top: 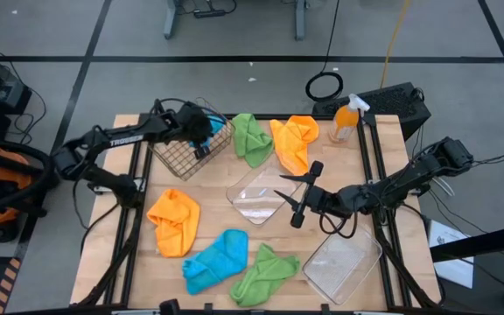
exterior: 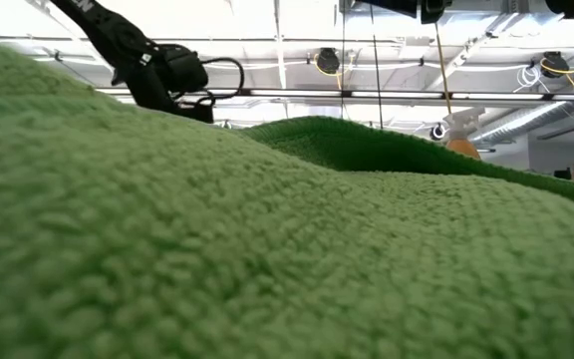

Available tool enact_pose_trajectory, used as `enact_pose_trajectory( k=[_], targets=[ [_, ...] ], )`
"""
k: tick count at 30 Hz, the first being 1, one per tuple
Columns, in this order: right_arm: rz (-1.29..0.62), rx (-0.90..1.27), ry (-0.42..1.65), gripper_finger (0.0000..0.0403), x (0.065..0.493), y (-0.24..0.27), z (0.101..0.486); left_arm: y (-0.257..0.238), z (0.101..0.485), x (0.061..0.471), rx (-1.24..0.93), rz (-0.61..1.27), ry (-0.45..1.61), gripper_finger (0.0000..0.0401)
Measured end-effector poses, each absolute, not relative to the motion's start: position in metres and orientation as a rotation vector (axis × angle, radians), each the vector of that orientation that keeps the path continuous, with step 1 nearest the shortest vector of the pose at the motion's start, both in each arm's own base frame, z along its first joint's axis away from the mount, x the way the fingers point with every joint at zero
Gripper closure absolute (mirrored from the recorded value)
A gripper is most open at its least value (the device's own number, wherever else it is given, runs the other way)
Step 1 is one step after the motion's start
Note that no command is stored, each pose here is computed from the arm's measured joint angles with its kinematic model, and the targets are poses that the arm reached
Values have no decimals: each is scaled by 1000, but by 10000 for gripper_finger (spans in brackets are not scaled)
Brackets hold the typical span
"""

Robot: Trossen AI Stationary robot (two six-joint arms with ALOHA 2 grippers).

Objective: Sort microfiber towel by color & place in baskets
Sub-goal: Put the top blue towel into the gold wire basket

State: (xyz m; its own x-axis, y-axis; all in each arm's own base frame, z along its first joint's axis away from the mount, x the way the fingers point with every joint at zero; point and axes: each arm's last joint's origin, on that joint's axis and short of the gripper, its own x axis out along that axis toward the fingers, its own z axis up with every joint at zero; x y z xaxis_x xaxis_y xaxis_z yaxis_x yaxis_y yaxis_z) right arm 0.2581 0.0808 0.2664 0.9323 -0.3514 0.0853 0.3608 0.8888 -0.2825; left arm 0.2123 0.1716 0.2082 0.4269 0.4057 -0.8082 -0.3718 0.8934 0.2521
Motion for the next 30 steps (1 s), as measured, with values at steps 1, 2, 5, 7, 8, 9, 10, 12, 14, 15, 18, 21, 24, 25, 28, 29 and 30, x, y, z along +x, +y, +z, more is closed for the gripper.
enact_pose_trajectory(
  k=[1, 2, 5, 7, 8, 9, 10, 12, 14, 15, 18, 21, 24, 25, 28, 29, 30],
  targets=[
    [-370, -300, -32, 204, 258, 81, 266, 172, 206, 213, 33, 483, 1032, 354],
    [-370, -300, -32, 204, 258, 81, 266, 172, 204, 213, 28, 480, 1043, 354],
    [-370, -300, -32, 204, 258, 81, 266, 173, 197, 214, 15, 469, 1073, 354],
    [-370, -300, -32, 204, 258, 81, 266, 174, 194, 215, 5, 455, 1081, 354],
    [-370, -299, -32, 204, 258, 81, 266, 174, 192, 216, -3, 443, 1082, 354],
    [-370, -299, -32, 204, 258, 81, 266, 174, 191, 216, -9, 433, 1083, 354],
    [-370, -299, -32, 204, 258, 81, 266, 174, 190, 217, -14, 426, 1085, 354],
    [-370, -299, -32, 204, 258, 81, 266, 174, 188, 217, -19, 420, 1090, 354],
    [-370, -299, -32, 204, 258, 81, 266, 174, 186, 218, -22, 417, 1096, 354],
    [-370, -299, -32, 204, 258, 81, 266, 174, 185, 218, -23, 417, 1098, 354],
    [-370, -299, -33, 204, 258, 81, 266, 174, 185, 218, -24, 416, 1098, 354],
    [-370, -298, -33, 204, 258, 81, 267, 174, 185, 218, -27, 418, 1097, 353],
    [-370, -298, -33, 204, 258, 81, 267, 175, 185, 218, -40, 445, 1099, 335],
    [-370, -299, -33, 204, 258, 81, 266, 175, 185, 218, -42, 456, 1102, 324],
    [-370, -298, -33, 204, 258, 81, 267, 175, 185, 217, -53, 470, 1102, 283],
    [-370, -298, -33, 204, 258, 81, 267, 175, 185, 217, -53, 471, 1103, 269],
    [-370, -298, -33, 204, 258, 81, 267, 175, 185, 217, -55, 472, 1103, 255]
  ],
)
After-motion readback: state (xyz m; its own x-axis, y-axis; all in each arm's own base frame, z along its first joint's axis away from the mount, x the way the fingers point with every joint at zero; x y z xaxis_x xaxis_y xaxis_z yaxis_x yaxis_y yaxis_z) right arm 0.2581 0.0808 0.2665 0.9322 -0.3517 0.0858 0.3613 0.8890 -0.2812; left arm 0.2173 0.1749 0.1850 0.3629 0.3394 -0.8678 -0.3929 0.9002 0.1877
